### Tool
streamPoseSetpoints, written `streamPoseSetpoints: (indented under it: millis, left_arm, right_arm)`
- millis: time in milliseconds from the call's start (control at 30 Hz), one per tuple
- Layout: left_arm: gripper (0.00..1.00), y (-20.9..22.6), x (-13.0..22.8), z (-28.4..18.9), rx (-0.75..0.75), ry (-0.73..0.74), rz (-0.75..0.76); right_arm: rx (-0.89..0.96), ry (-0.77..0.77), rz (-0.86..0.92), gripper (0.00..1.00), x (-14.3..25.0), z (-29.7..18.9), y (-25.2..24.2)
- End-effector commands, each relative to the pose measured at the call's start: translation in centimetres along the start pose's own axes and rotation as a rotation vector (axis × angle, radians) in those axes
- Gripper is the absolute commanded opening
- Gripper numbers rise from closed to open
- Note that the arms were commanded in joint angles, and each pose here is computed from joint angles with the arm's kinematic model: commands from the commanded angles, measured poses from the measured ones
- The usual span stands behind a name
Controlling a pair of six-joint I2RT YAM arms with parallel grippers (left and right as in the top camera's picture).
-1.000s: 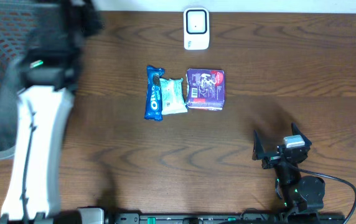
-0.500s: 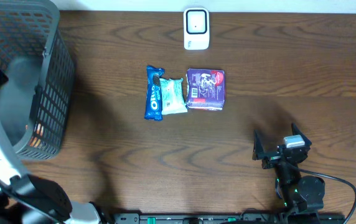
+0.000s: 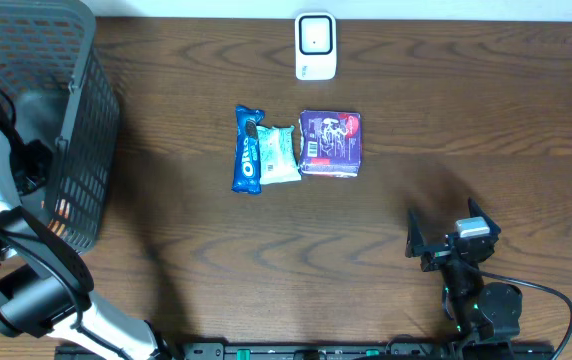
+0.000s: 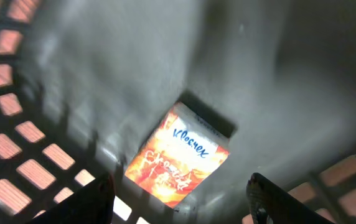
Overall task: Scan the item barcode
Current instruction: 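Reach the left gripper into the basket and grasp the Kleenex tissue pack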
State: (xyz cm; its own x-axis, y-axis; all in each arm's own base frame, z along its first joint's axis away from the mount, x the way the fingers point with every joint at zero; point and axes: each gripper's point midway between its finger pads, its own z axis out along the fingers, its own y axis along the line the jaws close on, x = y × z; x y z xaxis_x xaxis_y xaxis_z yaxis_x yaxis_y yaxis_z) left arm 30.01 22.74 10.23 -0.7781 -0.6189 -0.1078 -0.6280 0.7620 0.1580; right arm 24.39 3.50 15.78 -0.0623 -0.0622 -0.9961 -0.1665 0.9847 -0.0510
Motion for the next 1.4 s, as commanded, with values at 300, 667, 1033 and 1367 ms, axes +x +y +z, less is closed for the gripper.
streamPoseSetpoints:
  millis: [300,667,1033,1367]
  left_arm:
    - [0.68,-0.3,3.6,3.5,-0.007,0.119,0.072]
    - [0.67,-0.7,4.1,6.5,-0.004,0.089,0.08]
    - [0.07,-0.9,0.8,5.5,0.002,-0.033,0.055]
    - [0.07,-3.0,-7.8,-18.2,0.386,-0.648,-0.08]
  right_arm:
    - [0.009,0.001,-0.001,0.99,0.1,0.0,-0.2]
    - [0.009,0.001,-0.001,0.99,0.1,0.0,-0.2]
    - [0.009,0.001,-0.001,0.99,0.1,0.0,-0.2]
    - [0.009,0.001,-0.001,0.99,0.1,0.0,-0.2]
